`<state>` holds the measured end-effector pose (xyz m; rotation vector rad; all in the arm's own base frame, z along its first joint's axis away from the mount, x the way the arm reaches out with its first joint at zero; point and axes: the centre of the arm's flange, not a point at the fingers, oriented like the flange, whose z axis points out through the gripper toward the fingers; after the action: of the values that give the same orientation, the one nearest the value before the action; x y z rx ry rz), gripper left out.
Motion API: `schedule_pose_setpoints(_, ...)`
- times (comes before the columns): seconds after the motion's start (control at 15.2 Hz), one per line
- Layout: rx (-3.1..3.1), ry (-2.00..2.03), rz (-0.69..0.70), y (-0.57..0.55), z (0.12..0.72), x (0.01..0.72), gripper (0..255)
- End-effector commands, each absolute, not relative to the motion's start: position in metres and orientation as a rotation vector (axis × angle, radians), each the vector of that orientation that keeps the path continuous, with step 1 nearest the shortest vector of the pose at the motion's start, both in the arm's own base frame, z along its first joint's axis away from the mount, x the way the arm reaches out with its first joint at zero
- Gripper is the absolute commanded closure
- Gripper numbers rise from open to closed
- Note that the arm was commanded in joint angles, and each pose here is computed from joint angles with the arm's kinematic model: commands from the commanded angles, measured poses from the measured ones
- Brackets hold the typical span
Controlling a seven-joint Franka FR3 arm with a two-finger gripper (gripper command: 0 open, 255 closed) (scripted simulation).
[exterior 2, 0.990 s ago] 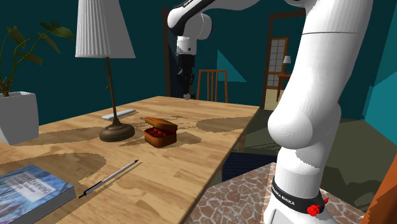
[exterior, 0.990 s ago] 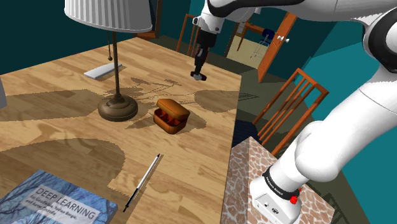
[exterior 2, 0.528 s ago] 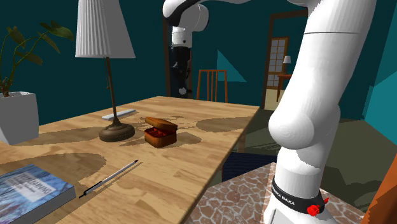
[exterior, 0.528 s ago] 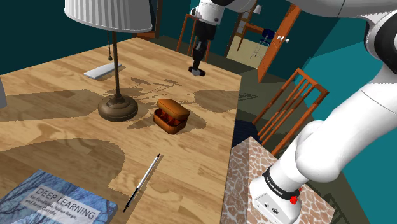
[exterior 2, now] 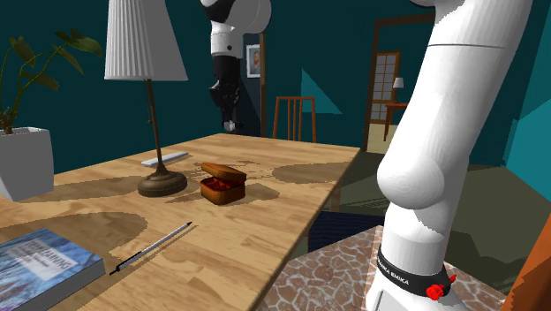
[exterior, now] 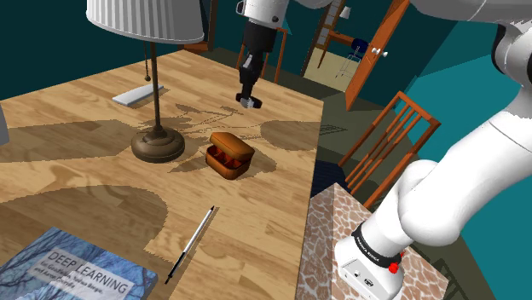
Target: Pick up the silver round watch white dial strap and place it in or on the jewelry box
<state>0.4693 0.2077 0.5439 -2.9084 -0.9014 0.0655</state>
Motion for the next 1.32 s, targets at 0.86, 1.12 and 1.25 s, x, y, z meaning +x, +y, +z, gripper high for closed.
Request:
schedule_pose_setpoints(0.86, -2.909, -0.899, 0.066, 0.245, 0.494, 0.451, 255)
schedule_pose_setpoints(1.12, -2.909, -0.899, 0.066, 0.245, 0.473, 0.451, 255)
schedule_pose_setpoints(1.25, -2.909, -0.899, 0.066, 0.245, 0.462, 0.451, 255)
